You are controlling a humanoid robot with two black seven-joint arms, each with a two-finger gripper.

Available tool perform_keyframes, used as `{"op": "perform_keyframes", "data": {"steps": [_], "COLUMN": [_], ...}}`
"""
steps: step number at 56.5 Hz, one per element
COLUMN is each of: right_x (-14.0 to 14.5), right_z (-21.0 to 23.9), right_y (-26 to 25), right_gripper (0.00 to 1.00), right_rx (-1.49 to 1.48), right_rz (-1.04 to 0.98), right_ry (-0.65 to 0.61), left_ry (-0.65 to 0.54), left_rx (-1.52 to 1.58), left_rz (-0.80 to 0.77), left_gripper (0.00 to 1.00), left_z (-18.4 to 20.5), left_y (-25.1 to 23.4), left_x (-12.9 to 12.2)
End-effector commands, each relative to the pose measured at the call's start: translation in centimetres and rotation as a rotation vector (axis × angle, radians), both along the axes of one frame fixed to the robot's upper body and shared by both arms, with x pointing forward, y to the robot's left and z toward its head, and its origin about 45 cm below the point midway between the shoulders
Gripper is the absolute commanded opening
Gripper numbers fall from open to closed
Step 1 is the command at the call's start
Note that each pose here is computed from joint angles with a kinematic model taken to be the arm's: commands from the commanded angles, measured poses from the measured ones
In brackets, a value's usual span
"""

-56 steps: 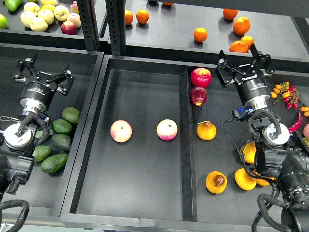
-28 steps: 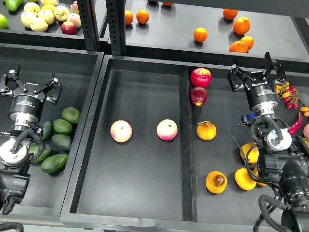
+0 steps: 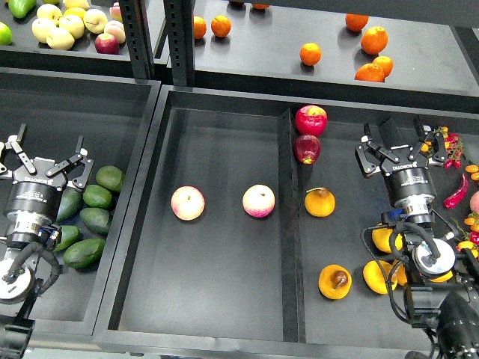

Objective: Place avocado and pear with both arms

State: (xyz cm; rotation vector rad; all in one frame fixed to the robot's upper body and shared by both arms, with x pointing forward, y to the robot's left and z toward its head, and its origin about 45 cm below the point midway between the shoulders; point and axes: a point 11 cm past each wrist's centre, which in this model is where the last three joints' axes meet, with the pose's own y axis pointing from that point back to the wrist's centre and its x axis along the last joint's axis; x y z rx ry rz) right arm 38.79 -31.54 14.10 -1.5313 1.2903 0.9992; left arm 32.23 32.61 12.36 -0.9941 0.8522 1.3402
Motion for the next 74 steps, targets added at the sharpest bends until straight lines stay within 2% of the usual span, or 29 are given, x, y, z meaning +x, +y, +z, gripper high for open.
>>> {"op": "perform_keyframes", "data": {"steps": [1,40,74], "right_x": [-0.5,-1.7,-2.3], "right_z": [0.1,1.4,0.9], "right_y": [0.0,1.1,1.6], "right_gripper": [0.99,0.99,0.99], "right_rx": [-0.002,-0.016,-0.02], "right_rz": [0.0,0.042,0.056], "right_ry": [-0.011,-0.062,-0.052], "left_ry": [-0.004,0.002,-0.005], "left_rx": [0.0,-0.001,0.001], "left_rz": [0.002,0.004,-0.02], "left_gripper": [0.99,1.0,1.0], "left_z": [0.1,-0.2,0.2], "left_y": [0.0,0.0,-0.4], "left_x": [-0.3,-1.1,-1.0]}}
